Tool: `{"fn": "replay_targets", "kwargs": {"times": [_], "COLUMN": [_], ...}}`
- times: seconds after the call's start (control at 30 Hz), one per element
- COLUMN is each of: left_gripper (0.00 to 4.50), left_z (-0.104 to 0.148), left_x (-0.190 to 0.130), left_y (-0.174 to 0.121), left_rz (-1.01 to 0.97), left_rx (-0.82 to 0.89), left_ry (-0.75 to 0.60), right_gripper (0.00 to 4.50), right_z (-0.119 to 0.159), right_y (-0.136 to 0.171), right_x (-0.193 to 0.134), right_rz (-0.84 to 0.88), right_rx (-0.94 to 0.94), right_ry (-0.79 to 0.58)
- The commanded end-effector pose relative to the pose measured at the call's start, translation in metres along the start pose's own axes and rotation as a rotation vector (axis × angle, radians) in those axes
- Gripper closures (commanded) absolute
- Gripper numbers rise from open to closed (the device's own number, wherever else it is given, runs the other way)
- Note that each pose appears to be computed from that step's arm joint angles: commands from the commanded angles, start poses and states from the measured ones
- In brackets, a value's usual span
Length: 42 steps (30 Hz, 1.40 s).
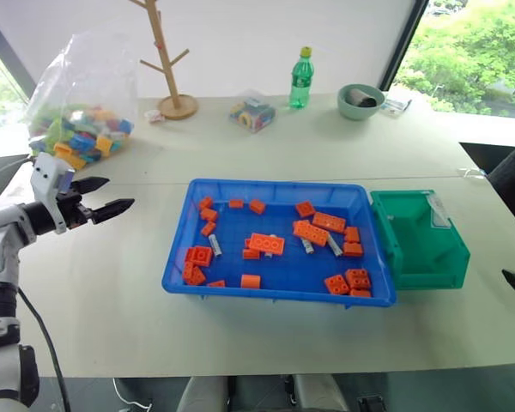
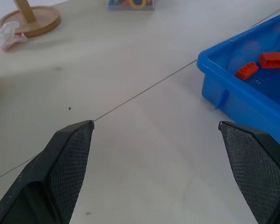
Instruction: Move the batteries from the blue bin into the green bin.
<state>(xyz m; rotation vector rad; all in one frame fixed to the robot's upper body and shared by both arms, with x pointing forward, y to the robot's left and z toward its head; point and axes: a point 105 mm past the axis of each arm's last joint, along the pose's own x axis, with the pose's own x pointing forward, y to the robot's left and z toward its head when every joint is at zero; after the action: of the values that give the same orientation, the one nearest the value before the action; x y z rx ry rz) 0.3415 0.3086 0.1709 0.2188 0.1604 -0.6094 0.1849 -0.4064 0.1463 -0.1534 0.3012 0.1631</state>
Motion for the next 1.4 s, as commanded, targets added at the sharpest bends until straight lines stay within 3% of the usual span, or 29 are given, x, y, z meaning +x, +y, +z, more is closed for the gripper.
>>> {"fn": "replay_targets", "kwargs": {"times": [0.03, 0.57, 0.97, 1.13, 1.27, 1.4], "left_gripper": [0.0, 0.0, 0.0, 0.0, 0.0, 0.0], "left_z": [0.011, 0.013, 0.017, 0.048, 0.076, 0.085], "left_x": [-0.001, 0.002, 0.006, 0.012, 0.011, 0.004], "left_y": [0.004, 0.001, -0.006, -0.019, -0.047, -0.072], "left_rz": [0.015, 0.01, -0.018, -0.15, -0.377, -0.579], "left_rx": [0.046, 0.025, 0.022, 0.043, 0.086, 0.174], "left_ry": [-0.026, -0.028, -0.052, -0.09, -0.08, -0.004], "right_gripper": [0.96, 0.96, 0.96, 0.96, 0.96, 0.96], "right_z": [0.009, 0.01, 0.035, 0.086, 0.129, 0.142], "right_y": [-0.006, -0.012, -0.016, 0.019, 0.079, 0.144], "right_x": [-0.008, -0.009, -0.004, 0.023, 0.056, 0.088], "right_rz": [-0.034, -0.053, -0.045, 0.137, 0.399, 0.629], "right_rx": [-0.022, -0.017, -0.089, -0.213, -0.316, -0.399], "right_ry": [-0.035, -0.033, -0.046, -0.108, -0.169, -0.178]}}
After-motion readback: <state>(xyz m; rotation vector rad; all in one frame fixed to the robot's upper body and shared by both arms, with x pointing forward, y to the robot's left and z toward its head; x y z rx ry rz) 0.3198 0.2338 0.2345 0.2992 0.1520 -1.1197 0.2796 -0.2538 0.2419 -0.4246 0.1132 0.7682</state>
